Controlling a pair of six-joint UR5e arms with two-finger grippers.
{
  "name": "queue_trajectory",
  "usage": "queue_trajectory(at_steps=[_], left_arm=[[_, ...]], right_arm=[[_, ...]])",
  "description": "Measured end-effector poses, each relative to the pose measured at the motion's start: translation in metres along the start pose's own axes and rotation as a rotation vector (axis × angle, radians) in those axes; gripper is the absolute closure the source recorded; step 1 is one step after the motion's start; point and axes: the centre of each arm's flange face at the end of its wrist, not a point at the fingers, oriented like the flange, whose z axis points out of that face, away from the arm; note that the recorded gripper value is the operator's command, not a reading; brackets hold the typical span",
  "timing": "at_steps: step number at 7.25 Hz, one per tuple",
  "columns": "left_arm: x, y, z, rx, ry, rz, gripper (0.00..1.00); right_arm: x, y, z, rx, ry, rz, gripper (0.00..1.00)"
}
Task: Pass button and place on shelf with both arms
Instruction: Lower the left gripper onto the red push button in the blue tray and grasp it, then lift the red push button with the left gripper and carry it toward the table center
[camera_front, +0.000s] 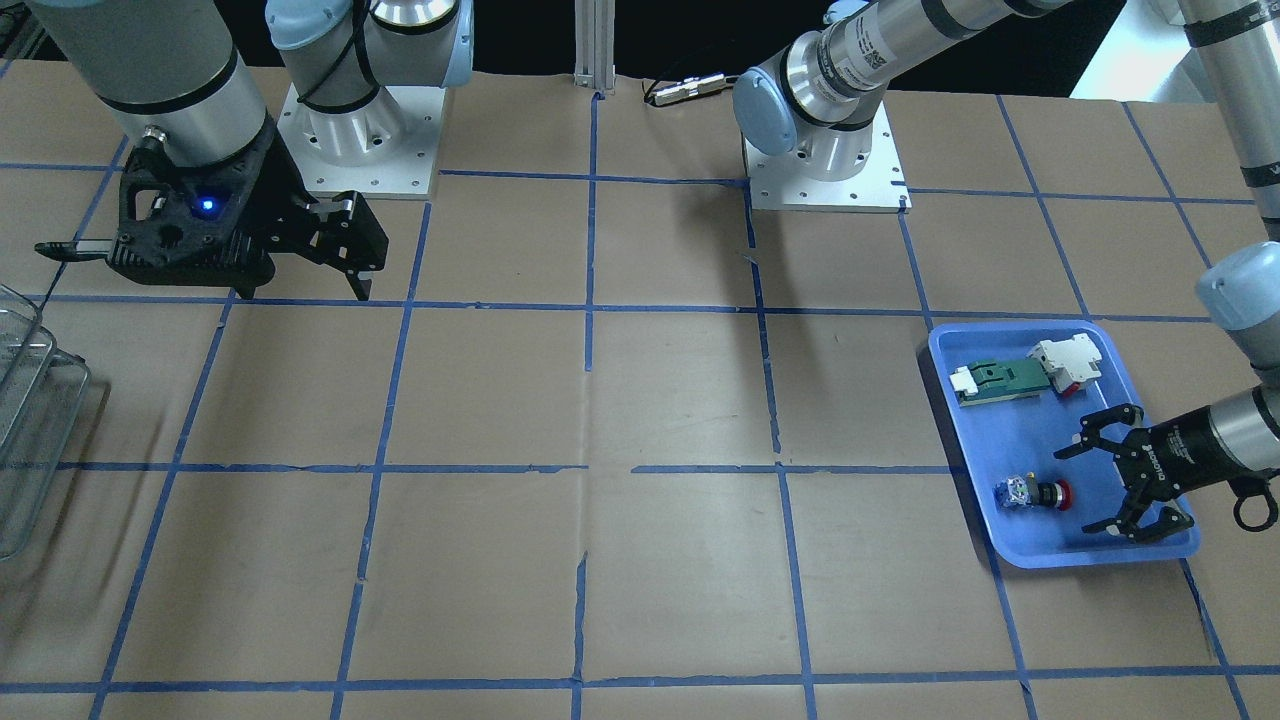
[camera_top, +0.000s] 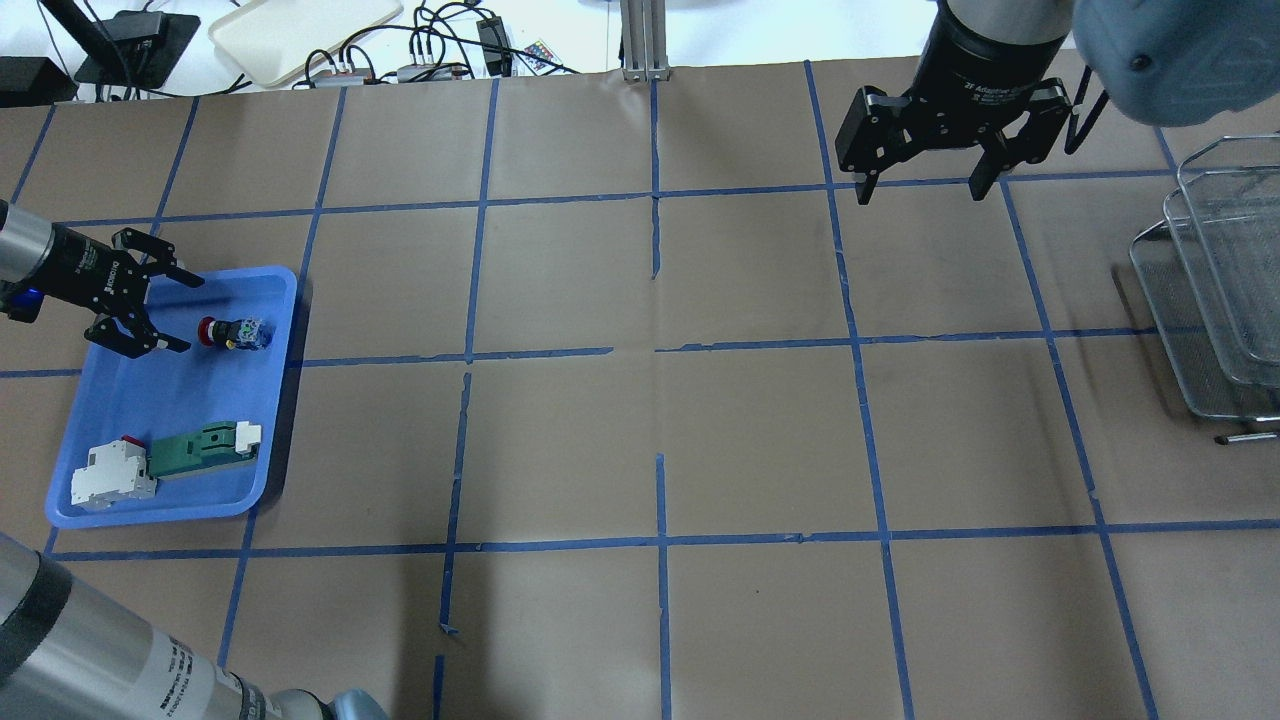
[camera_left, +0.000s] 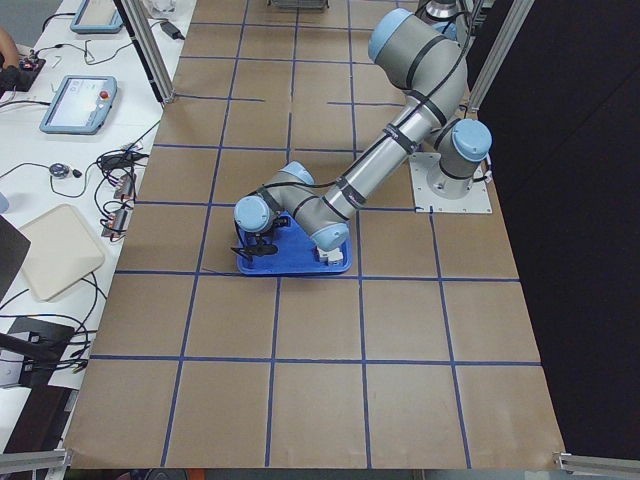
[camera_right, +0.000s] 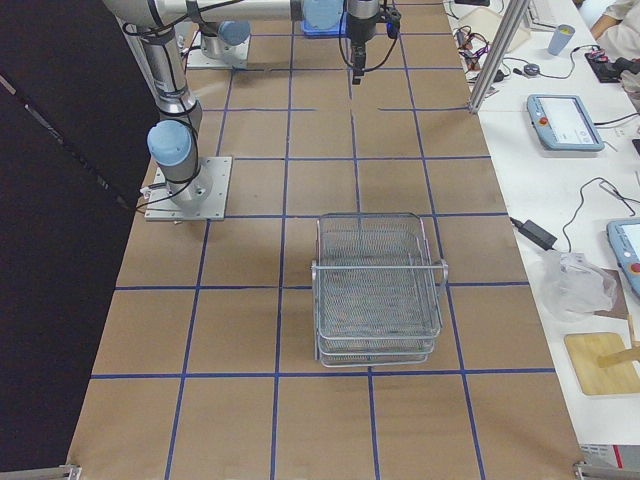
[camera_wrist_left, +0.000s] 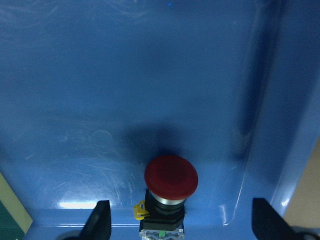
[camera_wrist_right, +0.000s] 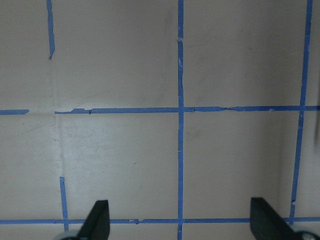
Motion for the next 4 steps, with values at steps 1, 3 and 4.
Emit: queue_trajectory(at_steps=[1, 3, 4], left_arm=[[-0.0004, -0.0018, 0.0044, -0.005, -0.006, 0.0, 0.0], [-0.0014, -0.0037, 0.008, -0.009, -0.011, 0.001, 0.03], [-0.003, -0.0042, 0.0107, -0.012, -0.015, 0.001, 0.17]], right_arm=[[0.0, 0.0, 0.0, 0.0, 0.0, 0.0, 0.0], [0.0, -0.0002, 0.0005, -0.001, -0.001, 0.0, 0.0], [-0.0001, 0.0003, 0.0013, -0.003, -0.001, 0.0, 0.0]])
